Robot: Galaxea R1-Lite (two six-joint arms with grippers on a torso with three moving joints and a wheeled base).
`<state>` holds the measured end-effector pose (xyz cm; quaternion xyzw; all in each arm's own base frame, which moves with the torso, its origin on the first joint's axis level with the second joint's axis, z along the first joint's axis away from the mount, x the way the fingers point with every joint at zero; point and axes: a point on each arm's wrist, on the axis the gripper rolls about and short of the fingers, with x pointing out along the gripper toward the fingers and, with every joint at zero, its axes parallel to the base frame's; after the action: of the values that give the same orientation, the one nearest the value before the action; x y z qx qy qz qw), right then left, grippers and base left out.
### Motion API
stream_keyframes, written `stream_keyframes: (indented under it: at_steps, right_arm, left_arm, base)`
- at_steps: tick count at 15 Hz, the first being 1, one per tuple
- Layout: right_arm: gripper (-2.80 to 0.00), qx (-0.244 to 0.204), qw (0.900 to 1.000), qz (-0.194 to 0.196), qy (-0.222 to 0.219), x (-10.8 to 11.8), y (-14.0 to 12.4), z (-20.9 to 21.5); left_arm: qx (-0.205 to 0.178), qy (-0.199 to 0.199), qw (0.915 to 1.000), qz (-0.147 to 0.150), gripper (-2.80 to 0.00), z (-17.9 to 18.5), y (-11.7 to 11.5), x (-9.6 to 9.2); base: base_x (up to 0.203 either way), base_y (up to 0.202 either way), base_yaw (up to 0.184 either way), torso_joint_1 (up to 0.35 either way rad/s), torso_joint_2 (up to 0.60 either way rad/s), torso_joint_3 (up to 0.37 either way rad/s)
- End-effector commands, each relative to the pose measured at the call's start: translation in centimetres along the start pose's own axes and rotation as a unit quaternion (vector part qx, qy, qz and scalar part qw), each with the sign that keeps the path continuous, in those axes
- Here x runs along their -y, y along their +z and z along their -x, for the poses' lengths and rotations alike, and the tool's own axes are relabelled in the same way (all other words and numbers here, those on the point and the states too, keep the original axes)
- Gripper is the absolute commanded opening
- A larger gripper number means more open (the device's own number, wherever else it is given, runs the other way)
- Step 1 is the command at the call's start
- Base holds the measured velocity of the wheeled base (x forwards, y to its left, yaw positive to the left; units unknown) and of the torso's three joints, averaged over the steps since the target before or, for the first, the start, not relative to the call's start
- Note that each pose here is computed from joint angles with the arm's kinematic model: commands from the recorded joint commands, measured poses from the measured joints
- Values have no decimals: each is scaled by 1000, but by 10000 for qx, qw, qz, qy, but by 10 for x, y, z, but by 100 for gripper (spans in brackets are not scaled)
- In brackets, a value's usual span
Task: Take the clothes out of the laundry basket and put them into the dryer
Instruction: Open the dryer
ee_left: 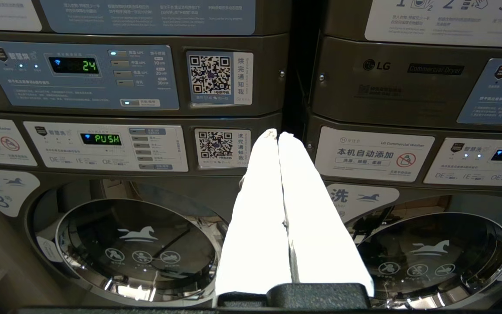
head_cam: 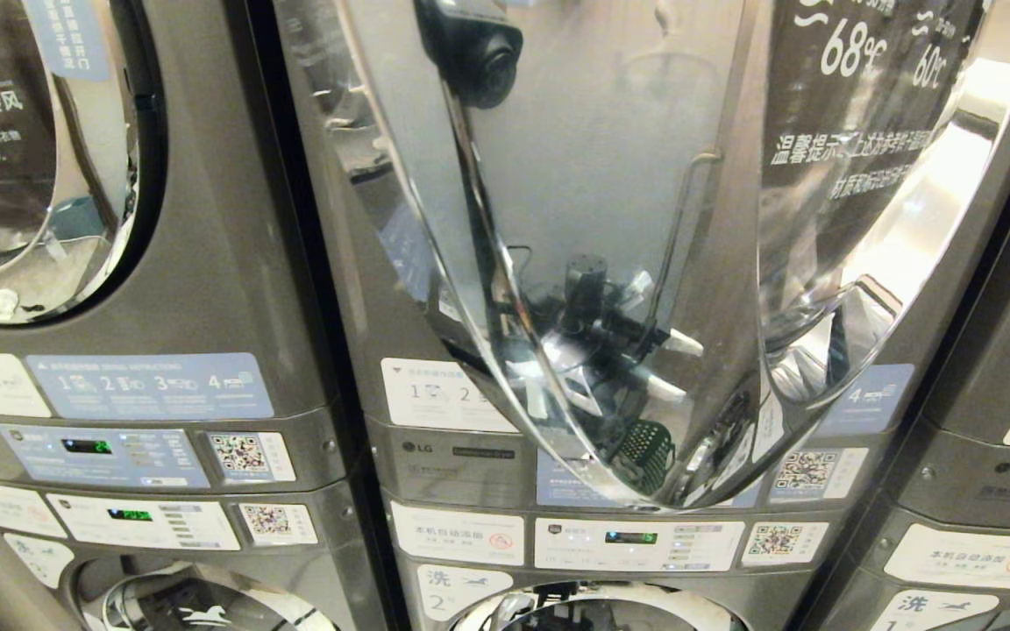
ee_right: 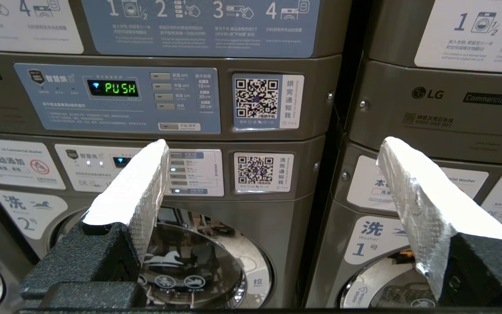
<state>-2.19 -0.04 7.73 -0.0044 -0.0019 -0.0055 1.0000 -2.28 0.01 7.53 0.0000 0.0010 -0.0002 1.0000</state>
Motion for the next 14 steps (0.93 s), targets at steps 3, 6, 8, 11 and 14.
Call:
stream_keyframes:
  at_steps: [3, 6, 8, 11, 14]
  right_arm:
    - [0, 19, 10000, 1, -10, 0, -2, 0]
    - [0, 19, 10000, -21, -14, 0, -2, 0]
    - [0, 19, 10000, -22, -7, 0, -2, 0]
    - [0, 20, 10000, 16, 1, 0, -2, 0]
    - [0, 20, 10000, -73, -13, 0, -2, 0]
  left_arm:
    - [3, 2, 10000, 0, -280, 0, 0, 0]
    - [3, 2, 10000, 0, -280, 0, 0, 0]
    - [10, 2, 10000, -30, -280, 0, 0, 0]
    - [4, 10, 10000, 2, -280, 0, 0, 0]
    - [10, 10, 10000, 31, -280, 0, 0, 0]
  base:
    - [0, 0, 0, 0, 0, 0]
    - [0, 0, 0, 0, 0, 0]
    - [0, 0, 0, 0, 0, 0]
    - [0, 0, 0, 1, 2, 14]
    - [0, 0, 0, 2, 1, 146]
